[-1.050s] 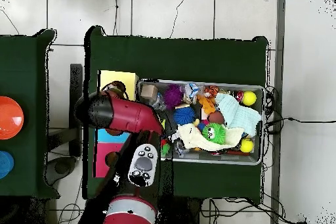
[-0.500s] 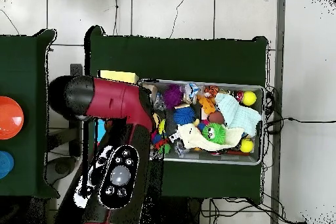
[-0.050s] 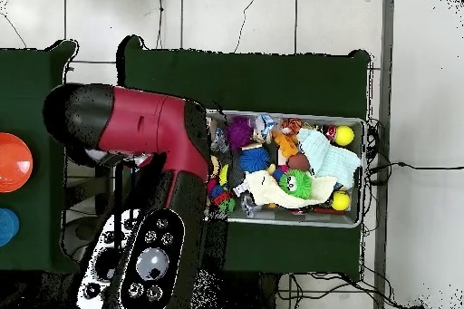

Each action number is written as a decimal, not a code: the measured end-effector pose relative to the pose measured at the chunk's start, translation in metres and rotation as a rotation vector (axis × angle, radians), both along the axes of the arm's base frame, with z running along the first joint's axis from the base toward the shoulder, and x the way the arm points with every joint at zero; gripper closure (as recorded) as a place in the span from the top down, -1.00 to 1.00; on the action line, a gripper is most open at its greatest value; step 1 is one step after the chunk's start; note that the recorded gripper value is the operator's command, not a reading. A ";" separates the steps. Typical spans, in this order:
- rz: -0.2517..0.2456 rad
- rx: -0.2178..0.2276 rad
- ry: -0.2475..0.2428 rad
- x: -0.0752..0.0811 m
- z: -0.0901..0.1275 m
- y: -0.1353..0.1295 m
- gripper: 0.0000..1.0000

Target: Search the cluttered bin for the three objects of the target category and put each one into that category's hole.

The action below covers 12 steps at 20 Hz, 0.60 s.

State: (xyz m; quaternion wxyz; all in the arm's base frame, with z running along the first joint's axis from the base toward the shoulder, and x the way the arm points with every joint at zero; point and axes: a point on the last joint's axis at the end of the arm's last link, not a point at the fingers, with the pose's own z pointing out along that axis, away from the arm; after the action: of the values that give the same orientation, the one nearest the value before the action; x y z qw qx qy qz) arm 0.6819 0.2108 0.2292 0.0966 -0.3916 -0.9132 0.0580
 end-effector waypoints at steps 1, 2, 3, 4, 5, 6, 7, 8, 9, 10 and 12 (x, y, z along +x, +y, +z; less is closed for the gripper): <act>0.003 -0.011 -0.013 0.002 0.003 -0.002 -1.00; 0.012 -0.035 -0.025 0.004 0.005 -0.006 -1.00; 0.018 -0.050 -0.030 0.004 0.006 -0.009 -1.00; 0.036 -0.089 -0.043 0.006 0.008 -0.017 -1.00; 0.044 -0.107 -0.049 0.006 0.009 -0.021 -1.00; 0.063 -0.148 -0.063 0.007 0.010 -0.031 -1.00; 0.072 -0.169 -0.074 0.008 0.010 -0.038 -1.00; 0.080 -0.189 -0.086 0.010 0.011 -0.045 -1.00; 0.089 -0.214 -0.109 0.012 0.011 -0.056 -1.00; 0.096 -0.236 -0.137 0.017 0.011 -0.068 -1.00; 0.111 -0.283 -0.239 0.032 0.011 -0.106 -1.00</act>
State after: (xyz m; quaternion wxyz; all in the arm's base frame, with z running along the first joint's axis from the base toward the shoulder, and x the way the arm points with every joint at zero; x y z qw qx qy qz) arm 0.7135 0.1047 0.2404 -0.0719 -0.3545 -0.9211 0.1440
